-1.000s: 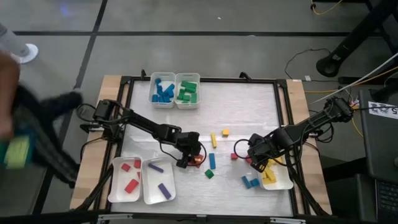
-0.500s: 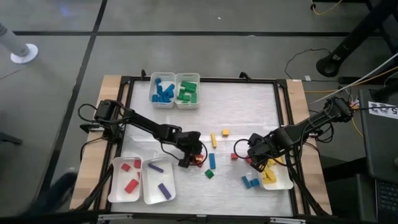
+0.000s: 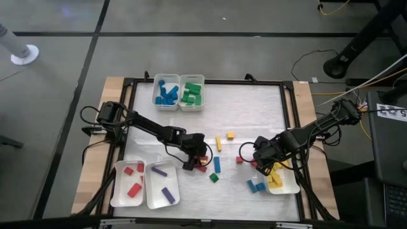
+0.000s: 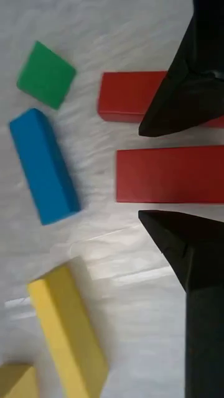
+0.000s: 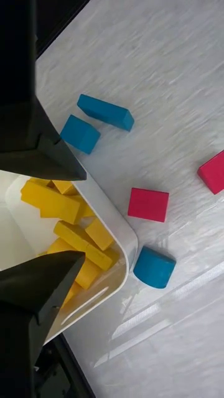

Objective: Sort blocks
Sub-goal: Put the red block into the bottom left white bin

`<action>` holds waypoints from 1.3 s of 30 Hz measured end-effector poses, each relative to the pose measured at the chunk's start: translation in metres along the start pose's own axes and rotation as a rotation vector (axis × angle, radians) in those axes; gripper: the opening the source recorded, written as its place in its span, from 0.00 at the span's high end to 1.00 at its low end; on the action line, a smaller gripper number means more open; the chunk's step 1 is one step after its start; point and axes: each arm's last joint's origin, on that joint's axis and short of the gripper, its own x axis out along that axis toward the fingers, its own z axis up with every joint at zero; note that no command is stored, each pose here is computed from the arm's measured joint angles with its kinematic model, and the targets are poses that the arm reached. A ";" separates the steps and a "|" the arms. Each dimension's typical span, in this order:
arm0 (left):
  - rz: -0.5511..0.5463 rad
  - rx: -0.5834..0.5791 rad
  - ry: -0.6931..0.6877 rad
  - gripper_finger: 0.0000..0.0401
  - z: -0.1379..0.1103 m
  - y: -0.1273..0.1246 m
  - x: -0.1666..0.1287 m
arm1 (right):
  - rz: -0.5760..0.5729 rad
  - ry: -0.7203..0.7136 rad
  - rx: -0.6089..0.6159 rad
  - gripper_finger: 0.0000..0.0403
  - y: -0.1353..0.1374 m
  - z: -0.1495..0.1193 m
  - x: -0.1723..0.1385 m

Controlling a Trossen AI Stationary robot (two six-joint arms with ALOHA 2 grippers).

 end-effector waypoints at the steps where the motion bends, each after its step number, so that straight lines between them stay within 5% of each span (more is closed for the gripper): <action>1: -0.002 -0.001 0.013 0.52 -0.001 0.000 0.000 | 0.000 0.000 0.000 0.52 0.000 0.000 0.000; 9: -0.010 -0.012 0.079 0.52 -0.008 -0.001 0.000 | -0.002 -0.007 0.000 0.52 0.000 0.000 0.000; 15: -0.010 -0.003 0.083 0.66 -0.008 0.000 0.000 | 0.048 -0.076 -0.007 0.52 0.006 0.004 0.000; 26: -0.006 -0.022 0.068 0.71 -0.005 0.001 -0.005 | 0.215 -0.308 -0.268 0.52 0.033 0.020 -0.001; 35: 0.002 -0.061 -0.055 0.71 0.020 -0.002 -0.062 | 0.079 -0.311 -0.478 0.52 0.051 0.032 0.033; 39: -0.085 -0.148 -0.053 0.70 0.024 -0.015 -0.103 | -0.024 -0.322 -0.527 0.52 0.056 0.037 0.050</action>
